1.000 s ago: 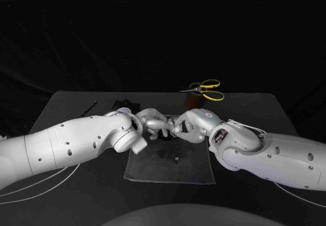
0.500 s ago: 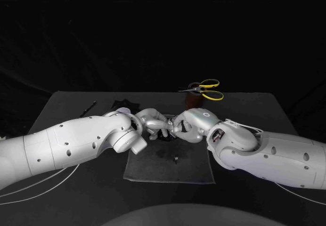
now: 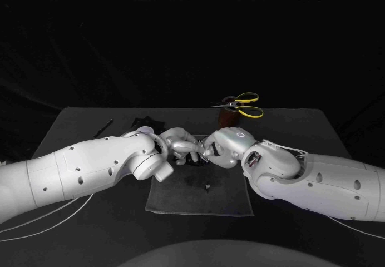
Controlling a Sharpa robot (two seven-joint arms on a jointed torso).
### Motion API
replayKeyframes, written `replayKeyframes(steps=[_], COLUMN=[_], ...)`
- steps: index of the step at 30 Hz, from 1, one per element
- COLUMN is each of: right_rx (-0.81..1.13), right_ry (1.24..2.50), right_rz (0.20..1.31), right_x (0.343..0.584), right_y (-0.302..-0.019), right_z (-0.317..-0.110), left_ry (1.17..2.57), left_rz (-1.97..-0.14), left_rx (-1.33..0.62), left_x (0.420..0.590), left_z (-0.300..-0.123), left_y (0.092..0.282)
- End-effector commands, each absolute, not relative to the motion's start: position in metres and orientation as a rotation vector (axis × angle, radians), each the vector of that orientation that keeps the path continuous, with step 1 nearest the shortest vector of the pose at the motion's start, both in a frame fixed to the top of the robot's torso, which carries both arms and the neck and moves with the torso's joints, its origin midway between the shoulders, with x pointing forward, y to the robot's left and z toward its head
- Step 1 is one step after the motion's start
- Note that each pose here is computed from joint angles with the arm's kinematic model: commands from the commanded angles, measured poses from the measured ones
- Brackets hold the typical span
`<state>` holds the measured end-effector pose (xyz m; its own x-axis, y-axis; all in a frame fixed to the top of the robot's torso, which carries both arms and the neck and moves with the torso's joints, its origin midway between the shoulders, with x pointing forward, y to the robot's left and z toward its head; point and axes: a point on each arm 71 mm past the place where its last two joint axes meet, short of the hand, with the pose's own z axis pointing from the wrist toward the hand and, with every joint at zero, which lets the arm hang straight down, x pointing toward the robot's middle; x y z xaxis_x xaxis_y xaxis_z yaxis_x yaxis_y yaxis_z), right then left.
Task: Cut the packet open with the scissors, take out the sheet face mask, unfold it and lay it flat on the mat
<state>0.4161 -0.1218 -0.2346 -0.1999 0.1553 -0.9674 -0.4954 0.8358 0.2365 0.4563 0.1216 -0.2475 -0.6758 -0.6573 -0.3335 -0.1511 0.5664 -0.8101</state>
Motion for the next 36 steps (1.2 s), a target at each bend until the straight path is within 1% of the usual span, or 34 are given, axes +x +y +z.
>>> replayKeyframes(steps=[1, 24, 36], right_rx=[-0.299, -0.287, -0.219], right_ry=[1.689, 1.598, 1.476], right_rz=[0.564, 0.63, 0.707], right_x=[0.416, 0.419, 0.41], right_y=[-0.122, -0.121, -0.132], right_z=[-0.237, -0.232, -0.215], left_ry=[2.171, 2.167, 2.167], left_rz=[-1.094, -1.104, -1.054], left_rx=[-0.622, -0.634, -0.657], left_x=[0.454, 0.453, 0.459], left_z=[-0.244, -0.243, -0.246], left_y=[0.115, 0.116, 0.127])
